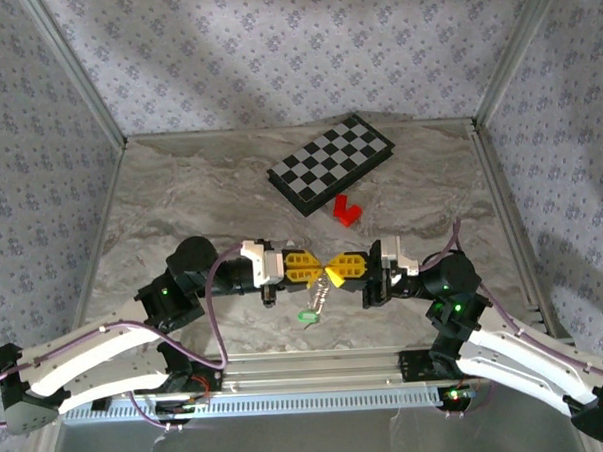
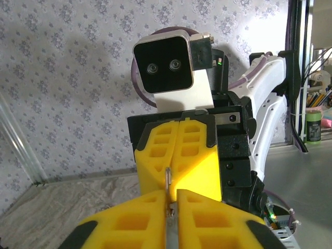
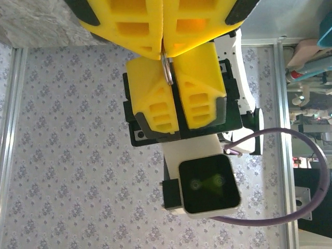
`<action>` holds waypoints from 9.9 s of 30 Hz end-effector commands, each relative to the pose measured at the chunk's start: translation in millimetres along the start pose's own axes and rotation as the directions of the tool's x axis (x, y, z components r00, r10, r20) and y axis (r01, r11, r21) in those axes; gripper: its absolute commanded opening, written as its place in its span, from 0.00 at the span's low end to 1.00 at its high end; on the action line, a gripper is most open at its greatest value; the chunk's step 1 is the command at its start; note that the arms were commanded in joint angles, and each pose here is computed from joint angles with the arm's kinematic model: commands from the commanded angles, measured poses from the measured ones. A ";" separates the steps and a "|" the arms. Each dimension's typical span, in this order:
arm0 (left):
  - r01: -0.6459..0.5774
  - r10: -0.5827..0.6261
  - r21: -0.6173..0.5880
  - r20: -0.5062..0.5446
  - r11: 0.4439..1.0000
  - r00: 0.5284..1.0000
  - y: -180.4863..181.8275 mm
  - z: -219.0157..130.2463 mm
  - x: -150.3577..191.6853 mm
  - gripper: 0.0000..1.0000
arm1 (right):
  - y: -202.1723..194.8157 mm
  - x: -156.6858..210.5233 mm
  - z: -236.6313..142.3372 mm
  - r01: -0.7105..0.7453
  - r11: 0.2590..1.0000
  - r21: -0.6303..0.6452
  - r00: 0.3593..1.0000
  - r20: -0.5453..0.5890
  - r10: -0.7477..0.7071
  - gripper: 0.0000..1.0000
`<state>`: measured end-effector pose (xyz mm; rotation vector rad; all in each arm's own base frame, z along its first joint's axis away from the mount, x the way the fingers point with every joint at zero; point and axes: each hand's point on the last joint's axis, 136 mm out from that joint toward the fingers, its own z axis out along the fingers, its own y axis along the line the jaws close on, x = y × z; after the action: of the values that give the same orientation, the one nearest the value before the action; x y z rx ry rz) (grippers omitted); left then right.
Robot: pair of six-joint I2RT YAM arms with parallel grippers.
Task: Put the keys on the keyring
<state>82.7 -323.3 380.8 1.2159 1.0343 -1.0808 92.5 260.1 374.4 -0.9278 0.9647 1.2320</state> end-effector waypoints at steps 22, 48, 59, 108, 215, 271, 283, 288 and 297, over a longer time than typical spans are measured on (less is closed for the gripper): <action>-0.076 0.075 0.011 -0.357 0.997 0.931 8.8 -5.1 33.4 0.00 | -10.2 37.7 -11.8 0.258 0.956 0.143 0.901 -0.394 -0.184 0.33; -0.030 0.057 0.069 -0.436 0.997 0.898 -0.7 -8.5 46.1 0.00 | -10.9 53.0 -4.5 0.332 0.933 0.137 0.855 -0.462 -0.236 0.19; -0.036 0.057 0.055 -0.451 0.998 0.891 1.1 -11.6 48.3 0.00 | -9.5 52.7 -1.6 0.334 0.933 0.135 0.858 -0.454 -0.241 0.22; 0.061 -0.068 0.123 0.052 0.990 0.996 -23.0 -6.9 -22.7 0.36 | 33.2 -7.4 -4.8 0.094 0.995 -0.013 0.995 -0.021 -0.095 0.00; 0.048 -0.034 0.088 -0.151 0.995 0.988 -17.1 -5.1 7.1 0.00 | 6.1 26.7 -9.1 0.234 0.968 0.093 0.926 -0.324 -0.193 0.23; 0.055 -0.044 0.086 -0.124 0.995 0.991 -15.0 0.3 7.4 0.05 | 22.2 14.8 -3.1 0.180 0.983 0.029 0.968 -0.181 -0.172 0.00; 0.058 -0.051 0.101 -0.074 0.993 0.996 -18.3 -1.9 -3.4 0.11 | 22.7 15.9 -5.6 0.177 0.984 0.026 0.970 -0.176 -0.170 0.00; 0.063 -0.056 0.105 -0.069 0.992 0.996 -18.5 -0.1 -2.5 0.14 | 23.9 14.1 -5.8 0.176 0.984 0.021 0.971 -0.171 -0.170 0.00; 0.067 -0.060 0.096 -0.077 0.993 0.995 -17.7 -1.0 0.2 0.15 | 24.1 11.1 -6.0 0.176 0.984 0.021 0.972 -0.159 -0.170 0.00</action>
<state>70.3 -325.2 365.5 1.3378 1.1453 -1.1322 73.9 264.0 352.1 -1.0863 1.0399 0.9722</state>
